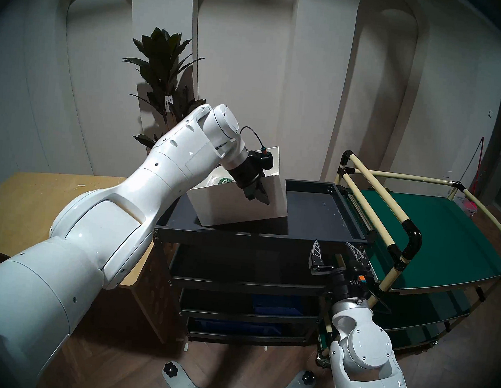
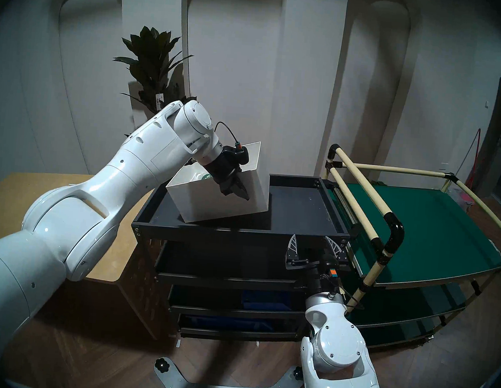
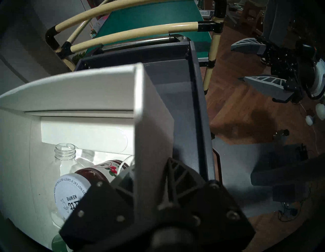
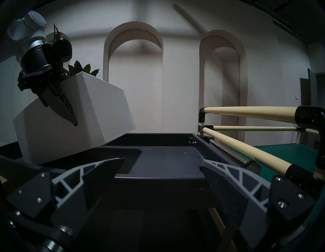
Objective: Put the storage box onto the shelf
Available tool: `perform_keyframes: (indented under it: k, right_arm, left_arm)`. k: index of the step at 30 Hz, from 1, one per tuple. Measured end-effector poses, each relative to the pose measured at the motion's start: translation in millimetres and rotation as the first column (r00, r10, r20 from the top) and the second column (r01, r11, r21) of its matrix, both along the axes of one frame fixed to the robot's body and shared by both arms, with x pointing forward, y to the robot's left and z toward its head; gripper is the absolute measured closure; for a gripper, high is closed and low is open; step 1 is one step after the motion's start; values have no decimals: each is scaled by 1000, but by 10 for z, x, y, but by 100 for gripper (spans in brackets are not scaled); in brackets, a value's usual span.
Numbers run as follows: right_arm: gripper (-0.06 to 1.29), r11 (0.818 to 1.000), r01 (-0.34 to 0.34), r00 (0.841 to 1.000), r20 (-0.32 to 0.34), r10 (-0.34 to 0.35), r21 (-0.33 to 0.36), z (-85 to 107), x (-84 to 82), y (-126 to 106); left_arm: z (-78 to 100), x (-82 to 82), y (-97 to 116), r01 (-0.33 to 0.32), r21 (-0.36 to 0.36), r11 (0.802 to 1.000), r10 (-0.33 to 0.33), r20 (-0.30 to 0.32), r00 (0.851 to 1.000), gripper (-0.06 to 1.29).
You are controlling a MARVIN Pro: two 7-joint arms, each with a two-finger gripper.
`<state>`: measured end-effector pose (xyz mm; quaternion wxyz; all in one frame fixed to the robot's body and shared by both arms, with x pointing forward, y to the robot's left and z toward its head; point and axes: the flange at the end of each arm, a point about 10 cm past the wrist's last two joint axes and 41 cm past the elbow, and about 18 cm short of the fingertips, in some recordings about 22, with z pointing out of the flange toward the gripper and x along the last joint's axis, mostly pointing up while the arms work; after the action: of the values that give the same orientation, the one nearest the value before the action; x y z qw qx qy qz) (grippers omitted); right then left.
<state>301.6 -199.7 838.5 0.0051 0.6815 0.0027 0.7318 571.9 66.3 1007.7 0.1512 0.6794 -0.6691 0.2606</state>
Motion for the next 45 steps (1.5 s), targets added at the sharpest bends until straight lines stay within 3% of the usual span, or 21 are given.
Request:
perform_keyframes:
  k: [26, 33, 34, 36, 37, 45]
  right_arm:
    - [-2, 1000, 0, 1000, 1, 0, 1, 33, -67, 2]
    - [-2, 1000, 0, 1000, 4, 0, 1, 45, -69, 2]
    - [-2, 1000, 0, 1000, 4, 0, 1, 47, -69, 2]
    - [-2, 1000, 0, 1000, 5, 0, 1, 49, -69, 2]
    - [-2, 1000, 0, 1000, 5, 0, 1, 50, -69, 2]
    - [-2, 1000, 0, 1000, 5, 0, 1, 52, -69, 2]
  left_arm:
    - [-362, 4, -336, 23, 104, 994, -9, -128, 992, 103]
    - [-237, 7, -432, 57, 106, 993, -43, -127, 991, 102]
    - [-199, 11, -446, 63, 106, 992, -49, -124, 991, 98]
    - [-146, 18, -456, 69, 105, 992, -57, -119, 991, 27]
    - [-106, 24, -459, 73, 104, 992, -61, -115, 992, -1]
    - [224, 69, -436, 96, 86, 992, -89, -73, 993, -2]
